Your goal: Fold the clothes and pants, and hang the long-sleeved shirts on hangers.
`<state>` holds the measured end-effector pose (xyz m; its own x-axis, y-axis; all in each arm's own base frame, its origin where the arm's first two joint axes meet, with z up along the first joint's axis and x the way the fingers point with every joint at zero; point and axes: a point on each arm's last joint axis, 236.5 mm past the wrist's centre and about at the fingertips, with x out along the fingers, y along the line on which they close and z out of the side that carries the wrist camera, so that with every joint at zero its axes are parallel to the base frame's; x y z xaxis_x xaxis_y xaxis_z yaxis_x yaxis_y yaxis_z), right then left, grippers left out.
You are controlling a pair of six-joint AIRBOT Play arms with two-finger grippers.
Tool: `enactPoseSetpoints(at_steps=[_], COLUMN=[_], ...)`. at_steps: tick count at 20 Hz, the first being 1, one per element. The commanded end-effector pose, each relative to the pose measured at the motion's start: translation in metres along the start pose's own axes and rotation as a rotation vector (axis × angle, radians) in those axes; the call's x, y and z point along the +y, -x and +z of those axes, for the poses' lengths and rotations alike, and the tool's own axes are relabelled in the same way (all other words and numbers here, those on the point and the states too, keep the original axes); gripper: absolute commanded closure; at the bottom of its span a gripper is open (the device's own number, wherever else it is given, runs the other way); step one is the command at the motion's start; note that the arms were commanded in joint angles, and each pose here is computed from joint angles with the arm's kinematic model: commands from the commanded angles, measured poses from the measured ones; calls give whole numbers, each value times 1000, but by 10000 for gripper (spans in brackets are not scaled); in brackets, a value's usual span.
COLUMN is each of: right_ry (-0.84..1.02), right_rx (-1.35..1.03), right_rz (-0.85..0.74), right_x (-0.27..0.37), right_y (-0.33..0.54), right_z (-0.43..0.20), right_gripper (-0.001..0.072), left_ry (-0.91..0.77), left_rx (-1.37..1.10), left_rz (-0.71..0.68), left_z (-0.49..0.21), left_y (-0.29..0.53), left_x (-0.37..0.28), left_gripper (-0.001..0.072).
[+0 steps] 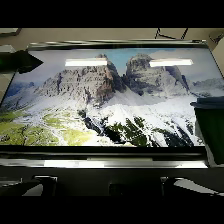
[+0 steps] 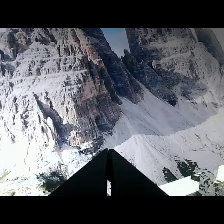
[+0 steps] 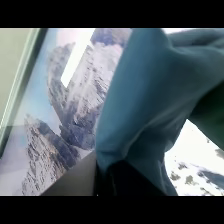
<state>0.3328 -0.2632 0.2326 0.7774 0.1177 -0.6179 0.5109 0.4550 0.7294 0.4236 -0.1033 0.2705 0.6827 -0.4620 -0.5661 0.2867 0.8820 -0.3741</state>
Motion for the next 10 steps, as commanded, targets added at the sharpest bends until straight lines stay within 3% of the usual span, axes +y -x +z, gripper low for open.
enactPoseSetpoints(at_steps=[1, 4, 10], right_ry=[-87, -142, -295], right_rx=[38, 63, 199], right_rz=[-145, -443, -732], right_x=[-54, -125, -235], right_y=[29, 45, 35], right_z=[-11, -21, -93], right_gripper=[677, 677, 676], left_ry=[-1, -1, -7], left_rx=[0, 0, 5], left_rz=[0, 0, -8], left_z=[0, 0, -1], left_y=[0, 0, -1], left_x=[0, 0, -4], left_gripper=[684, 684, 684])
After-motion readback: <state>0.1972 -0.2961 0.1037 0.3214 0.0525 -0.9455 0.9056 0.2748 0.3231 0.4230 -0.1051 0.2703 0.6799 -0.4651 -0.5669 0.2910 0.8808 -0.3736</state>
